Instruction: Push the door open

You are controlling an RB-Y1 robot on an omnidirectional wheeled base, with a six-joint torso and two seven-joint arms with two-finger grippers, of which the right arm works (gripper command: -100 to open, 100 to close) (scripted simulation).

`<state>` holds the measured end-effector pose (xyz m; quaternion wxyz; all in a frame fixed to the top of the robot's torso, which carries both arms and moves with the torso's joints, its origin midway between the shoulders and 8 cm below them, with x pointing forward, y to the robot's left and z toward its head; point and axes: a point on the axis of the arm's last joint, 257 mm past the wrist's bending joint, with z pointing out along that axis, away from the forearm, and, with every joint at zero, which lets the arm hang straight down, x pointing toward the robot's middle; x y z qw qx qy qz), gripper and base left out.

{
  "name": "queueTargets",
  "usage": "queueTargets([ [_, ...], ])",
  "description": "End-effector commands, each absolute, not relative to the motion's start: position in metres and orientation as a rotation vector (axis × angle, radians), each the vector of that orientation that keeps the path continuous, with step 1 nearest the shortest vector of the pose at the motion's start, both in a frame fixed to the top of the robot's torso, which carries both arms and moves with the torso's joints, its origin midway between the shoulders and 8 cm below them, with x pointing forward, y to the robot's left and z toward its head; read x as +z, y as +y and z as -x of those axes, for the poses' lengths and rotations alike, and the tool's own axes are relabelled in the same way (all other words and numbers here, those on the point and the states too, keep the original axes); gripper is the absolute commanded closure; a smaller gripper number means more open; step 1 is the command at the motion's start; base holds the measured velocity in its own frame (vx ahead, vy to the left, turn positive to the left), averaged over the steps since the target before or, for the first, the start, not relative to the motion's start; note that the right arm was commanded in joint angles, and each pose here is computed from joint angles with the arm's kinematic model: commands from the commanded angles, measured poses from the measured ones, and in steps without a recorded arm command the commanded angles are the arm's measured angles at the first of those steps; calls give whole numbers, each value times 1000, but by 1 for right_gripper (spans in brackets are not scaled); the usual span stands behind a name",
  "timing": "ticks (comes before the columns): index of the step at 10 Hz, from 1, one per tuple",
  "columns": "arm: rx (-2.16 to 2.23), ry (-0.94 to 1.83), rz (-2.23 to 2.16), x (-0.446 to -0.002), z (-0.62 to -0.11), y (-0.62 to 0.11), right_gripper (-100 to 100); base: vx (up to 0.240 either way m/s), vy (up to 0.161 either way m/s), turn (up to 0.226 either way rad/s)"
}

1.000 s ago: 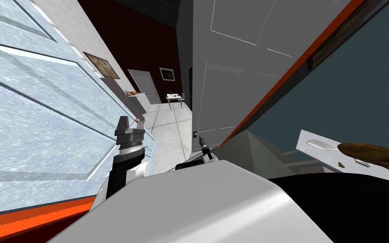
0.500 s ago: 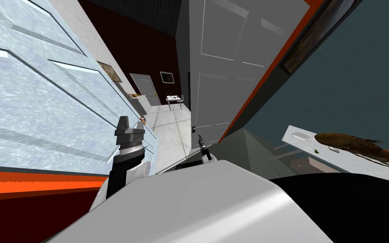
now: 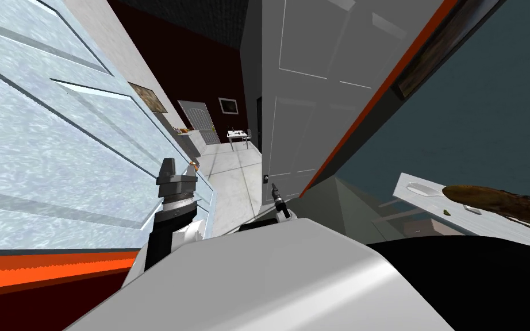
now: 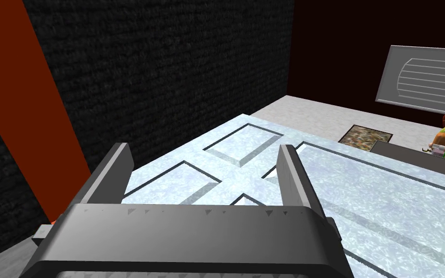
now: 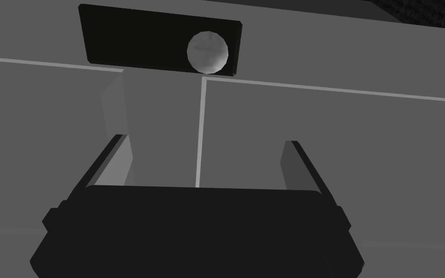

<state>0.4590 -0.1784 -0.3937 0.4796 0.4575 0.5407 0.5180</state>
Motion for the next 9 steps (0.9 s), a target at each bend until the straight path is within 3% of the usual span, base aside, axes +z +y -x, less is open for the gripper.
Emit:
queueTargets([
  [1, 1258, 1318, -1113, -393, -459, -182, -100, 220, 54, 18],
  [8, 1268, 1294, -1130, -392, -459, -176, -100, 179, 30, 19],
  [9, 1268, 1294, -1130, -392, -459, -176, 100, -17, -1, 13],
])
